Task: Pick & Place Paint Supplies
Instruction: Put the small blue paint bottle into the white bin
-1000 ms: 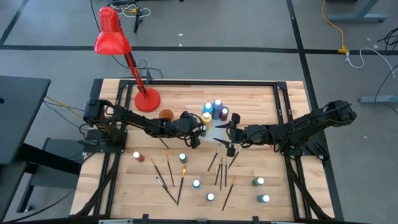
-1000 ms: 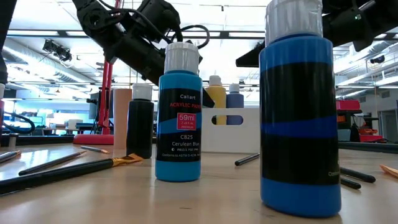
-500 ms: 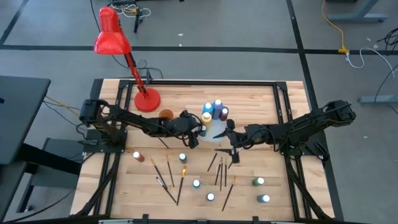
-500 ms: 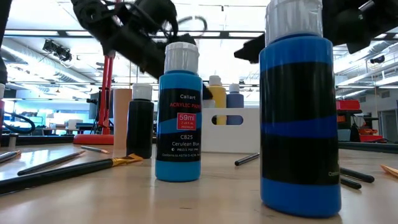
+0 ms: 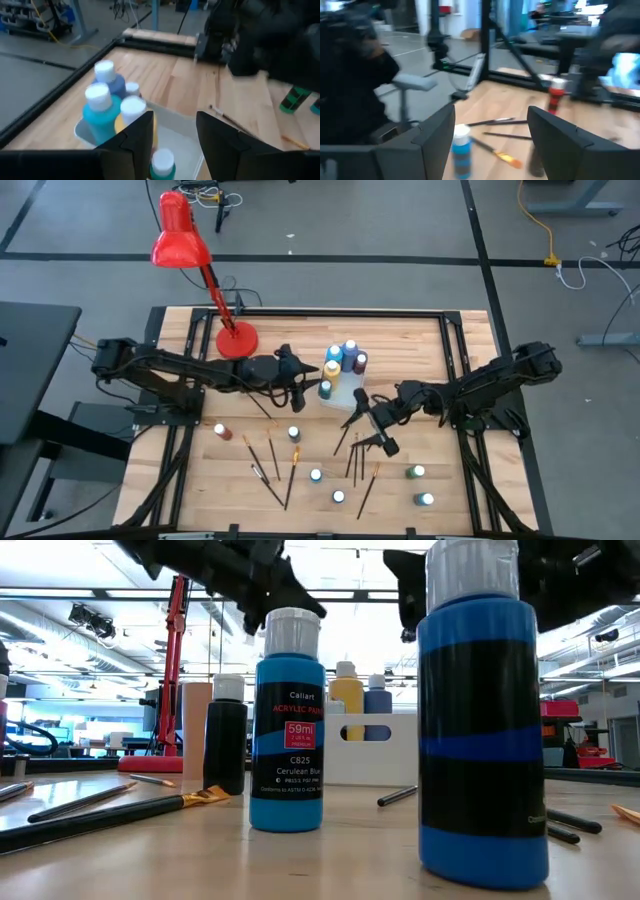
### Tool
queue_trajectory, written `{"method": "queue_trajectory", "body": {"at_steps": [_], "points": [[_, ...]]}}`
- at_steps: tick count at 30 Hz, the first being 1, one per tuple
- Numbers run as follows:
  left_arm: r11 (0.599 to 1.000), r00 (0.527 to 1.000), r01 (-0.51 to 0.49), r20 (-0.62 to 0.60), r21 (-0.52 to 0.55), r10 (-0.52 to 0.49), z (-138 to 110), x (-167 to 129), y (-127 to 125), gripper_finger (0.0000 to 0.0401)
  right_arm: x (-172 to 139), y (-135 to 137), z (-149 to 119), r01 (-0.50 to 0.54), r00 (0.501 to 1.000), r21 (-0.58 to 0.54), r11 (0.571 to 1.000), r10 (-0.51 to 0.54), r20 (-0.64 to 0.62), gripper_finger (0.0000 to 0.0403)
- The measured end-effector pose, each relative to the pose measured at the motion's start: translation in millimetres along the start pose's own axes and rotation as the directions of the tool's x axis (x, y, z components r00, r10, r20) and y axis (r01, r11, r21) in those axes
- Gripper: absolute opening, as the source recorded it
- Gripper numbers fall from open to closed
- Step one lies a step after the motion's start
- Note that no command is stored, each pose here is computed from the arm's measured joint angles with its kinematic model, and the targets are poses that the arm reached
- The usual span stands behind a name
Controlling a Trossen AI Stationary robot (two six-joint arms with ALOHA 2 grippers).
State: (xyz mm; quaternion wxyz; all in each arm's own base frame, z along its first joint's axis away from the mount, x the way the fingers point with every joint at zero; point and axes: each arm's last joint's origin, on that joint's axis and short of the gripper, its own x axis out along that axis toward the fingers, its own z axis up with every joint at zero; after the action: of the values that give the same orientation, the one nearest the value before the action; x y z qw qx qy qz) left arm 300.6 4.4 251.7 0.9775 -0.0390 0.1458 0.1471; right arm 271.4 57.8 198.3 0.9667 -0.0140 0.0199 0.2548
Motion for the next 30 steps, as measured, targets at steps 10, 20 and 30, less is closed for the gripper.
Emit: {"method": "queue_trajectory", "body": {"at_steps": [10, 20, 30], "points": [[1.000, 1.000, -0.006, -0.028, 0.010, 0.006, -1.3, -2.2, 1.0, 0.0160, 63.6, 18.8, -16.2, -0.385, 0.911, 0.087, 0.919, 0.393, -0.126, 0.0251], [0.997, 1.000, -0.007, -0.021, -0.073, 0.005, -0.8, -2.0, 1.0, 0.0160, 102.5, 35.1, -37.9, -0.431, 0.872, 0.117, 0.895, 0.446, -0.202, 0.0251], [0.975, 1.000, 0.002, -0.010, -0.224, -0.004, 0.0, -2.3, -1.1, 0.0160, 105.6, 50.0, -54.2, -0.369, 0.878, 0.093, 0.925, 0.380, -0.293, 0.0232]]}}
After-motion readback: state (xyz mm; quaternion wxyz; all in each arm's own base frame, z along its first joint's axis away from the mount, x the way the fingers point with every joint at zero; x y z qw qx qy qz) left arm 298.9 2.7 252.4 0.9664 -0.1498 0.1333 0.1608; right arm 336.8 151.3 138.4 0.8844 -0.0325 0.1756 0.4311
